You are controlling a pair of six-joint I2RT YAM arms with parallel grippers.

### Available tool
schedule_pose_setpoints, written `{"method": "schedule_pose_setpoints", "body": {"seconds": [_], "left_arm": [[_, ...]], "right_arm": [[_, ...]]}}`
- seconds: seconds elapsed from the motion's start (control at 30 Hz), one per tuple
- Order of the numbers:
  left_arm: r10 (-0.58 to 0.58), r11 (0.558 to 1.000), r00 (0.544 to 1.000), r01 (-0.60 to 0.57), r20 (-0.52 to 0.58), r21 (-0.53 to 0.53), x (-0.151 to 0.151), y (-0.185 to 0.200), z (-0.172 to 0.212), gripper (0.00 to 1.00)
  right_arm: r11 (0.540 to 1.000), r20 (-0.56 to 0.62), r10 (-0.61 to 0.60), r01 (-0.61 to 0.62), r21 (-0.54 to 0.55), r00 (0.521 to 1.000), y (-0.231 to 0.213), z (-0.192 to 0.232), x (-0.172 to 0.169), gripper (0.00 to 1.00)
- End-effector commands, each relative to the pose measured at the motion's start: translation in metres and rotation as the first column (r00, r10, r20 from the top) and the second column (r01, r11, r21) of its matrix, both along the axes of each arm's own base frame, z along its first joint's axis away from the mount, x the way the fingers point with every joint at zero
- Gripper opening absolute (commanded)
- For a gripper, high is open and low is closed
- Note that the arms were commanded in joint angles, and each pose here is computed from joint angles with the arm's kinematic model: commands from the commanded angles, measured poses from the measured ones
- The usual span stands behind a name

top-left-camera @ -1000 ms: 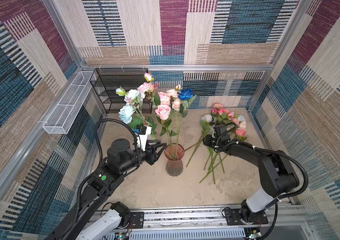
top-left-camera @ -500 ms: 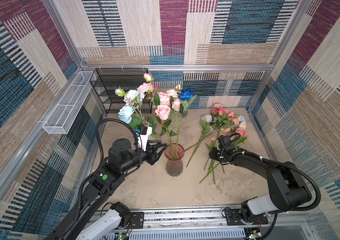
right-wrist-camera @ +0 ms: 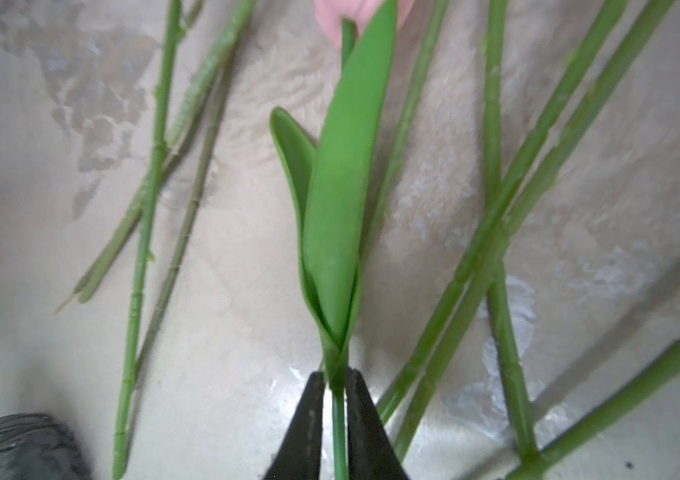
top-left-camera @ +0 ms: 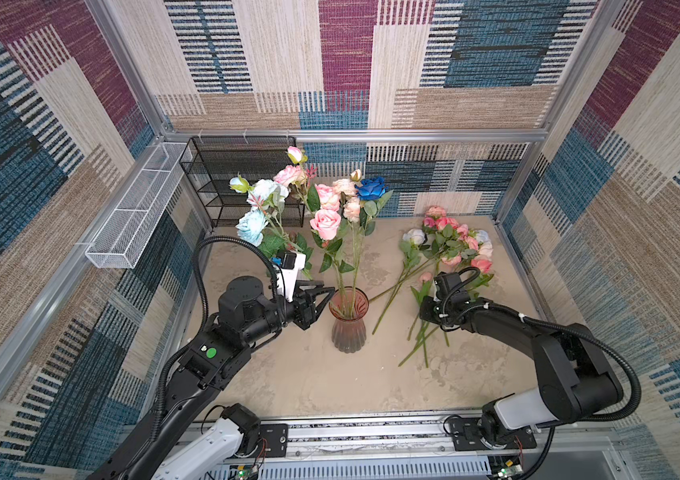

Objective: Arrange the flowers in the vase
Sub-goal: 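Open the right gripper, return to the pile and grasp a pink tulip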

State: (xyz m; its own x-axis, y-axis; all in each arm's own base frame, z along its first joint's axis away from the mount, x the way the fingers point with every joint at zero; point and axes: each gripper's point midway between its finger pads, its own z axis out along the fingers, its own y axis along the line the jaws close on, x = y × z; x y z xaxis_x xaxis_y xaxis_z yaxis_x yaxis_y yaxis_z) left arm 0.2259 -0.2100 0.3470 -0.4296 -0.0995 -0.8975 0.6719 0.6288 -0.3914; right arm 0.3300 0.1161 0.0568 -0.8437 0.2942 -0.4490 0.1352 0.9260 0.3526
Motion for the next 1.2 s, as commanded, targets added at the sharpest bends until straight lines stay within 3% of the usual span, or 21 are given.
{"method": "schedule_pose_setpoints", "body": {"seconds": [0.0, 0.17, 0.33, 0.4, 0.63, 0.93, 1.17], "left_arm": [[-0.014, 1.000, 0.999, 0.015, 0.028, -0.025, -0.002, -0.002, 0.012, 0.44], [-0.014, 1.000, 1.000, 0.015, 0.023, -0.025, -0.001, -0.002, 0.011, 0.44], [-0.013, 1.000, 1.000, 0.013, 0.016, -0.023, -0.001, -0.002, 0.008, 0.44], [-0.014, 1.000, 1.000, 0.014, 0.018, -0.025, -0.001, -0.002, 0.009, 0.44], [-0.016, 1.000, 1.000, 0.017, 0.018, -0.021, -0.002, -0.002, 0.008, 0.44], [-0.015, 1.000, 1.000, 0.015, 0.016, -0.019, 0.000, -0.003, 0.005, 0.44], [-0.017, 1.000, 1.000, 0.017, 0.016, -0.017, -0.001, -0.003, 0.006, 0.44]], "right_arm": [[1.000, 0.083, 0.003, -0.004, 0.009, 0.997, 0.001, 0.029, 0.009, 0.10], [0.999, 0.201, 0.020, -0.029, 0.042, 0.979, 0.006, 0.085, 0.016, 0.08], [0.998, 0.137, 0.030, -0.037, 0.052, 0.990, 0.009, 0.071, 0.011, 0.35], [0.998, 0.099, 0.024, -0.029, 0.048, 0.995, 0.008, 0.053, 0.007, 0.36], [0.999, -0.005, 0.027, -0.027, 0.037, 1.000, 0.008, 0.002, -0.001, 0.29], [1.000, -0.069, 0.028, -0.028, -0.004, 0.997, 0.003, -0.030, -0.007, 0.21], [1.000, -0.028, 0.023, -0.023, -0.001, 0.999, 0.003, -0.015, -0.003, 0.08]]}}
